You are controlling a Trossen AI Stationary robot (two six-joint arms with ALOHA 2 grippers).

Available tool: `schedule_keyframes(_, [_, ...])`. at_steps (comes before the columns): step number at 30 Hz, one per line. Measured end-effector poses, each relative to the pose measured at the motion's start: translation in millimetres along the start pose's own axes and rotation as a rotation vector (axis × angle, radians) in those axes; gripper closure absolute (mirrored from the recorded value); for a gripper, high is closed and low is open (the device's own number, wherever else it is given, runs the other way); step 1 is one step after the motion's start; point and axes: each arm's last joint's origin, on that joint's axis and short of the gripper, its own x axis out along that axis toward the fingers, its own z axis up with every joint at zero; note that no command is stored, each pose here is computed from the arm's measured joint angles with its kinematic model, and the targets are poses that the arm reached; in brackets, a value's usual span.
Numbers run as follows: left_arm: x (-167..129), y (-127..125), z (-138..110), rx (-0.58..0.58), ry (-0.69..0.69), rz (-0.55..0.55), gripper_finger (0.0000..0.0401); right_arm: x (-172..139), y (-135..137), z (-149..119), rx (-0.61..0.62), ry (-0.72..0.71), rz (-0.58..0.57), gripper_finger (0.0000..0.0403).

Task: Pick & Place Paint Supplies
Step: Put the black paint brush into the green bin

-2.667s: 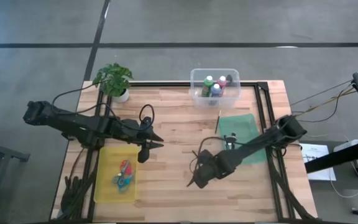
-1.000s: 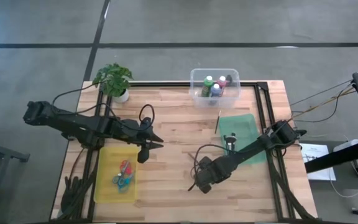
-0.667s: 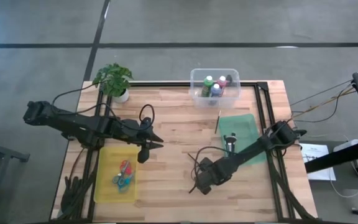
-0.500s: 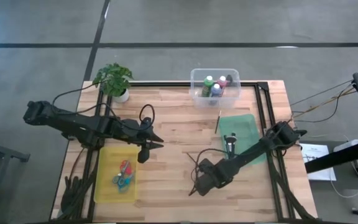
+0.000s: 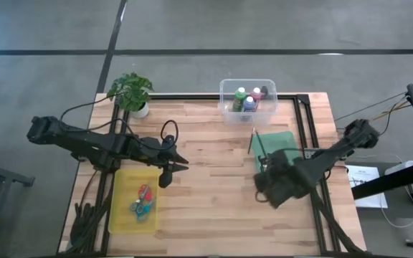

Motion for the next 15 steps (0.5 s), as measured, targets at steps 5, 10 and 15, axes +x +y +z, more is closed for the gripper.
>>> schedule_keyframes(5, [0, 0, 0, 0.004, 0.0, 0.001, 0.0288, 11, -33, 2, 0.014, 0.09, -0.032, 0.0395])
schedule_keyframes(10, [0, 0, 0, 0.005, -0.002, 0.008, 0.0288, 45, -57, -13, 0.065, 0.211, -0.027, 0.0395])
schedule_keyframes(15, [0, 0, 0, 0.007, -0.002, 0.008, 0.0288, 75, -78, -25, 0.139, 0.274, -0.071, 0.0395])
